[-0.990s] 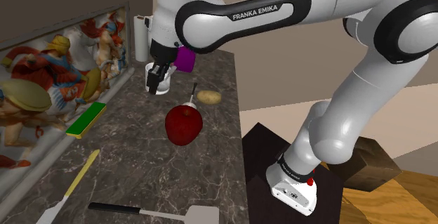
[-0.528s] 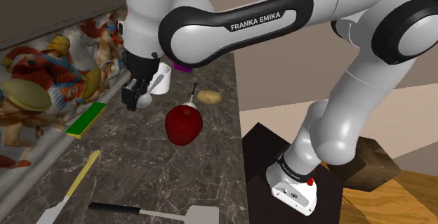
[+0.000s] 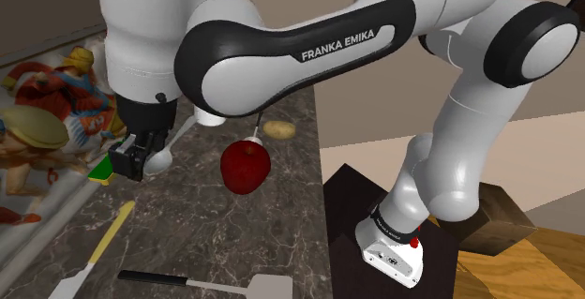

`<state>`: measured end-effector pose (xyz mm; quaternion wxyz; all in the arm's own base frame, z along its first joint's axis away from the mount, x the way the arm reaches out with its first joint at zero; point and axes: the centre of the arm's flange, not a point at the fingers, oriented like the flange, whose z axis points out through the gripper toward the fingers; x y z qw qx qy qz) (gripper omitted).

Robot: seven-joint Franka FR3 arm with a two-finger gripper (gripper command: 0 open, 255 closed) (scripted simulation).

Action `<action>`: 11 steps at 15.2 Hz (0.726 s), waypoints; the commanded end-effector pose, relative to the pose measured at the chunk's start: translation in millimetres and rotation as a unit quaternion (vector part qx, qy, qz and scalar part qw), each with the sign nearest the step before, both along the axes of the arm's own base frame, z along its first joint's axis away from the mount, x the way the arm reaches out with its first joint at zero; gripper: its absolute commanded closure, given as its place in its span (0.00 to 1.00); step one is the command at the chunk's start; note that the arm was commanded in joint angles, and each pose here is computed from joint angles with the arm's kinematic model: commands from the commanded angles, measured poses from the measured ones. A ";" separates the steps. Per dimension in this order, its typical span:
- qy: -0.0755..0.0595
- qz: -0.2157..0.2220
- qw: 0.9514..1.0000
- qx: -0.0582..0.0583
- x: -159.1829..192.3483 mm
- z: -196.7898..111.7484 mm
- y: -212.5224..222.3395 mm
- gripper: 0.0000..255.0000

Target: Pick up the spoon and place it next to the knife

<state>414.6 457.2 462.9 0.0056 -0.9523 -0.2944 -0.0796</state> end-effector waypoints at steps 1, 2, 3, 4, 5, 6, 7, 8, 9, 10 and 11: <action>0.000 -0.001 1.000 0.000 -2.7 -5.6 6.6 1.00; 0.000 -0.001 1.000 0.000 -2.7 -10.9 6.6 1.00; 0.000 -0.001 1.000 0.000 -2.7 -16.1 6.6 1.00; 0.000 -0.001 1.000 0.000 -2.7 -21.4 6.6 1.00; 0.000 -0.001 1.000 0.000 -2.7 -26.7 6.6 1.00; 0.000 -0.001 1.000 0.000 -2.7 -32.0 6.6 1.00; 0.000 -0.001 1.000 0.000 -2.7 -37.3 6.6 1.00; 0.000 -0.001 1.000 0.000 -2.7 -42.5 6.6 1.00; 0.000 -0.001 1.000 0.000 -2.7 -47.8 6.6 1.00; 0.000 -0.001 1.000 0.000 -2.7 -53.1 6.6 1.00; 0.000 -0.001 1.000 0.000 -2.7 -58.4 6.6 1.00</action>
